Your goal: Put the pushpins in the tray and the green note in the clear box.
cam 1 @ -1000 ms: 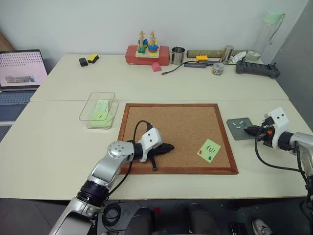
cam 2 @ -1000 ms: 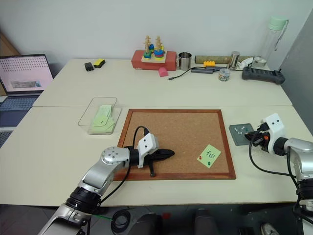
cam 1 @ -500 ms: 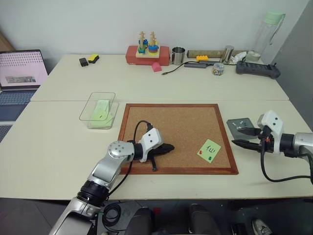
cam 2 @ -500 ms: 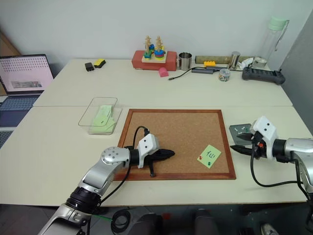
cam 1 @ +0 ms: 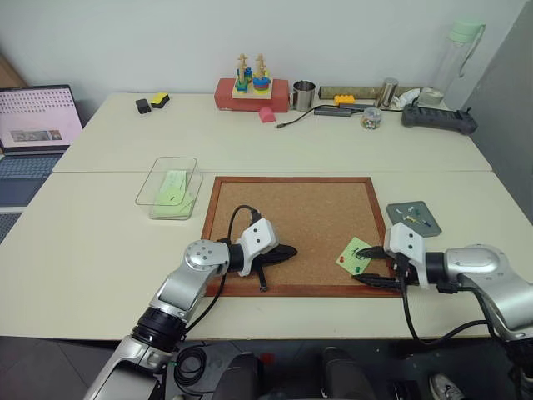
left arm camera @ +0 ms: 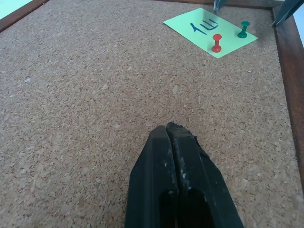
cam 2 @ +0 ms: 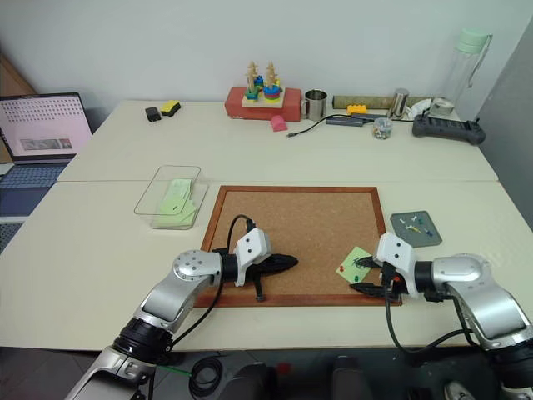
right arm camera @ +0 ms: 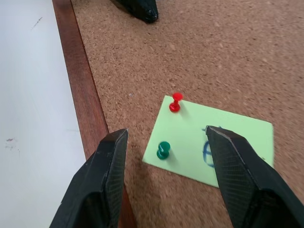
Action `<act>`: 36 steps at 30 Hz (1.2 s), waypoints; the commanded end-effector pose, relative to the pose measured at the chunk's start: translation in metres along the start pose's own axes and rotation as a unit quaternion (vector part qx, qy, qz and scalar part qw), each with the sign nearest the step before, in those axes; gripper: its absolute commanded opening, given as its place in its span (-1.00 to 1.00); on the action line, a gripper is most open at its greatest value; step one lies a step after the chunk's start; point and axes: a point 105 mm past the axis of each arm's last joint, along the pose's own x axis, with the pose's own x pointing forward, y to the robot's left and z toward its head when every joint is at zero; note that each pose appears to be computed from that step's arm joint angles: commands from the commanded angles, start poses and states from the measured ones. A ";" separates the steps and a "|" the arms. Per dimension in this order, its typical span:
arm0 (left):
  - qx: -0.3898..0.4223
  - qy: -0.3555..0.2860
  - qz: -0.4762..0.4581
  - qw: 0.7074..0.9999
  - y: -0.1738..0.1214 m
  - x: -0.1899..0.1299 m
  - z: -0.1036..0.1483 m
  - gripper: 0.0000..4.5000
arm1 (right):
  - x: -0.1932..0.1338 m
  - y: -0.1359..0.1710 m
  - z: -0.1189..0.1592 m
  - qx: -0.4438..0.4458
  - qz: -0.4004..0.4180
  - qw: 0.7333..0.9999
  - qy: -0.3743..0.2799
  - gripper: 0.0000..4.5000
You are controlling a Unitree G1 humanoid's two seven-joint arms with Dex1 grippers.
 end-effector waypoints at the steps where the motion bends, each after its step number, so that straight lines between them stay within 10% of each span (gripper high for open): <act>1: -0.011 0.028 -0.014 0.999 -0.009 0.001 -0.015 -1.00 | -0.002 -0.005 0.004 -0.016 -0.010 1.000 -0.009 0.13; 13: -0.011 0.033 -0.011 0.999 -0.008 -0.002 -0.017 -1.00 | 0.000 -0.003 -0.005 -0.019 -0.005 1.000 -0.004 -0.97; 36: -0.005 0.040 -0.009 0.999 -0.006 -0.004 -0.020 -1.00 | -0.026 -0.006 0.027 0.046 -0.032 0.993 -0.105 -0.97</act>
